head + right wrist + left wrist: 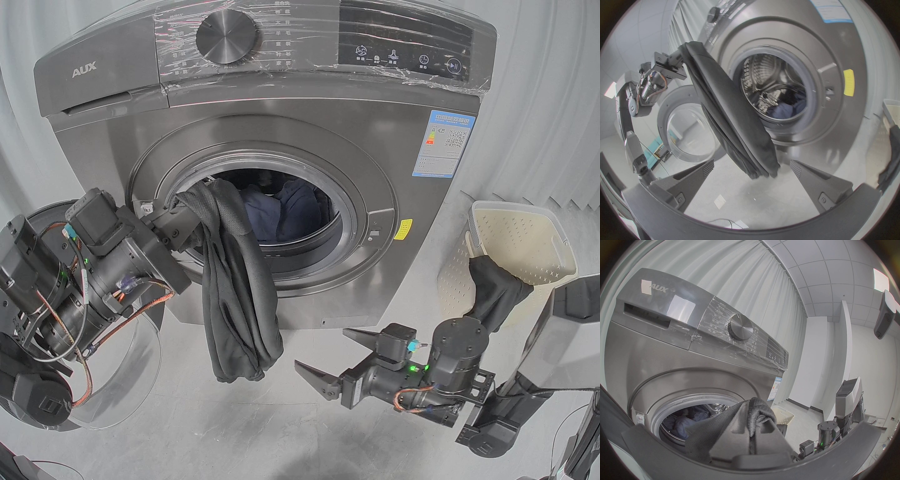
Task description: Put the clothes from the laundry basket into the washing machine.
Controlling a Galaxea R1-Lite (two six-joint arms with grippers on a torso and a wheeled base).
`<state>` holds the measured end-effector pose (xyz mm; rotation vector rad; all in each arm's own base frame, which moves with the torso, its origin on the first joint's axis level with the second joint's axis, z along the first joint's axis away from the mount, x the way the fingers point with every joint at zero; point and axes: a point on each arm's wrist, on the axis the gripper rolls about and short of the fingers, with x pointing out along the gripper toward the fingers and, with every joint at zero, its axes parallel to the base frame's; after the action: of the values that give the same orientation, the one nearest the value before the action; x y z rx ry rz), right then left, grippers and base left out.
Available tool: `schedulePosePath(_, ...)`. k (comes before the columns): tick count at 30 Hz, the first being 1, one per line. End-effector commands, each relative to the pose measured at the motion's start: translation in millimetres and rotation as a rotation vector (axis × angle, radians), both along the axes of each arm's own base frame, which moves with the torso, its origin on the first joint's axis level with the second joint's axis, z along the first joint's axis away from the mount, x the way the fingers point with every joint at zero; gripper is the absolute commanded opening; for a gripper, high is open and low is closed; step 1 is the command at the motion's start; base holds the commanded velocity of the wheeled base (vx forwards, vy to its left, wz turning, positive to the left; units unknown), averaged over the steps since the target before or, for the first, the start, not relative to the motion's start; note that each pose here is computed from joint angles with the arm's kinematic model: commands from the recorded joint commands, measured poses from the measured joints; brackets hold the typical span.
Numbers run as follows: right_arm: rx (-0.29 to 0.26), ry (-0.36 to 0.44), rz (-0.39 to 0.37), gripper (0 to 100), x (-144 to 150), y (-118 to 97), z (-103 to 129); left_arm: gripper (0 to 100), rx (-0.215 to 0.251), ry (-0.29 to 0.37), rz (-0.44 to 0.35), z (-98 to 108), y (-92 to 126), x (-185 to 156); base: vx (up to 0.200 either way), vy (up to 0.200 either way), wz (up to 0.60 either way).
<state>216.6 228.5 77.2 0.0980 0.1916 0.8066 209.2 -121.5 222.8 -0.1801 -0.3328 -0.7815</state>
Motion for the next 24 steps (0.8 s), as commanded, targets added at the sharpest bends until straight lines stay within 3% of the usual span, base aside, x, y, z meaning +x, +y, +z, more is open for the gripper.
schedulePosePath(1, 0.03, -0.028, 0.09, 100, 10.8, 34.6, -11.9, 0, -0.005, -0.009, -0.004, 1.9, -0.8, -0.6, 0.0, 0.0, 0.0)
schedulePosePath(5, 0.059, -0.059, 0.113, 100, 25.0, 50.1, -14.4, 0, -0.008, -0.013, -0.004, 2.8, -0.9, -0.5, 0.0, 0.0, 0.0)
schedulePosePath(12, 0.047, -0.072, 0.185, 100, 24.6, 69.7, -24.9, 0, -0.01, -0.017, -0.006, 3.5, -1.2, -0.7, 0.0, 0.0, 0.0)
schedulePosePath(24, 0.043, -0.117, 0.148, 100, 64.9, 93.8, -48.3, 0, -0.025, -0.023, -0.022, 6.5, -8.5, -6.1, 0.0, 0.0, 0.0)
